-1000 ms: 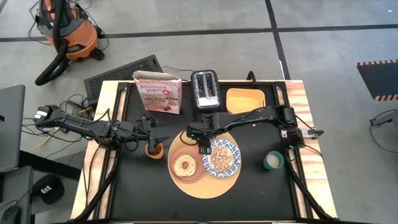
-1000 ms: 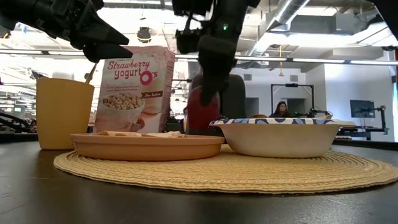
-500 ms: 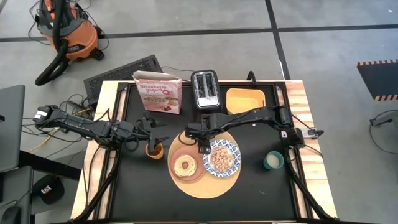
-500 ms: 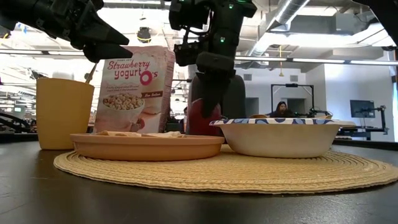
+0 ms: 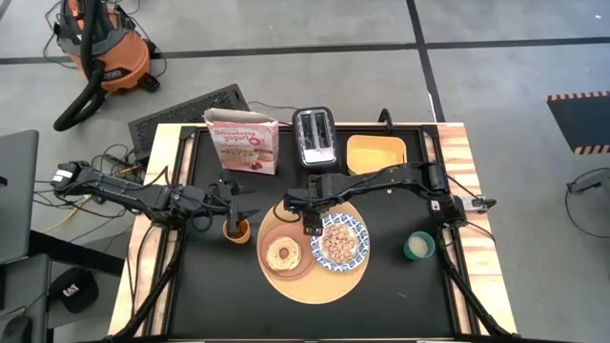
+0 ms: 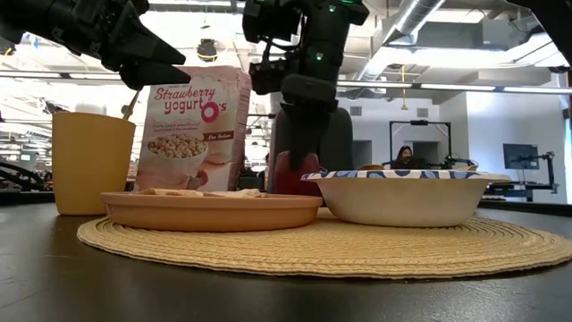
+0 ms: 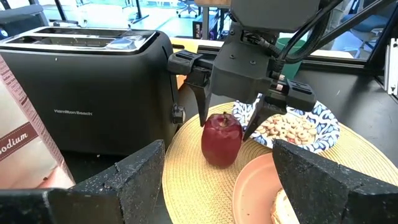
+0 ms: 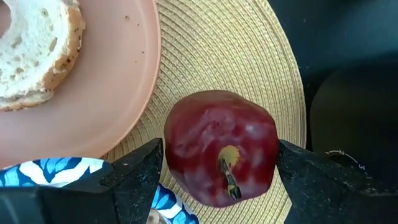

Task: Arrange a breakfast setting
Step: Put the apple on the table mat, then move the spoon beside the bowl on the table mat

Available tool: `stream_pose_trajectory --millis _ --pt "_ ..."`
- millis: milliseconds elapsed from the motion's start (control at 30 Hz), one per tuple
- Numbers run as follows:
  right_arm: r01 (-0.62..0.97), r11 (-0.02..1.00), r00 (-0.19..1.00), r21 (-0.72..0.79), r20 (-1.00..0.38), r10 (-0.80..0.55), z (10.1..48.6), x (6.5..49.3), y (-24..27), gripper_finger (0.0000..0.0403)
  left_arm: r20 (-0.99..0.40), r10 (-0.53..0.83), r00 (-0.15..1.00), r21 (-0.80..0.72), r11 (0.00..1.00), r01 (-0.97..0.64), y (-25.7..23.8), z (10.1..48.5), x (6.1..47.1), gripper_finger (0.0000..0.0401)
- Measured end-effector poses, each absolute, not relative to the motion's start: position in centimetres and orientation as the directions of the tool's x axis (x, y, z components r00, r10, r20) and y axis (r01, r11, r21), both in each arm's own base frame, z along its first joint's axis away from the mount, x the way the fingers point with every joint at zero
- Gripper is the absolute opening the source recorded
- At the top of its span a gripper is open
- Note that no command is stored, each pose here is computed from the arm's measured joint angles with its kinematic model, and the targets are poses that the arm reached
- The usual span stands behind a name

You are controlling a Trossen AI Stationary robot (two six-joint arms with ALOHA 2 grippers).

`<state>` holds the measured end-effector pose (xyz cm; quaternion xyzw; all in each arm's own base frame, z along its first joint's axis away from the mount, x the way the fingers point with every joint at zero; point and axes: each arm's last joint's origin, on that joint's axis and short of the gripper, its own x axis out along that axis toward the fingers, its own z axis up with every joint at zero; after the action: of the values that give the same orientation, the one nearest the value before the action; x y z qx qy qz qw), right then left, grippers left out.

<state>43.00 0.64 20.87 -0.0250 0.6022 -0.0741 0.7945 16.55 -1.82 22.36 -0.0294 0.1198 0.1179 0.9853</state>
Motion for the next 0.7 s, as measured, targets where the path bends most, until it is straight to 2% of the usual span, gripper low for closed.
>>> stream_pose_trajectory --millis 267,700 --pt "0.088 0.988 0.274 -0.128 -0.950 -0.147 21.9 42.6 0.7 0.0333 -0.242 0.226 0.944 -0.031 0.970 -0.240 -1.8 22.4 16.6 0.0281" --pt "0.141 0.987 0.441 -0.076 -0.888 -0.131 30.0 38.9 1.7 0.0333 -0.242 0.225 0.944 -0.034 0.970 -0.240 -1.8 22.4 16.6 0.0281"
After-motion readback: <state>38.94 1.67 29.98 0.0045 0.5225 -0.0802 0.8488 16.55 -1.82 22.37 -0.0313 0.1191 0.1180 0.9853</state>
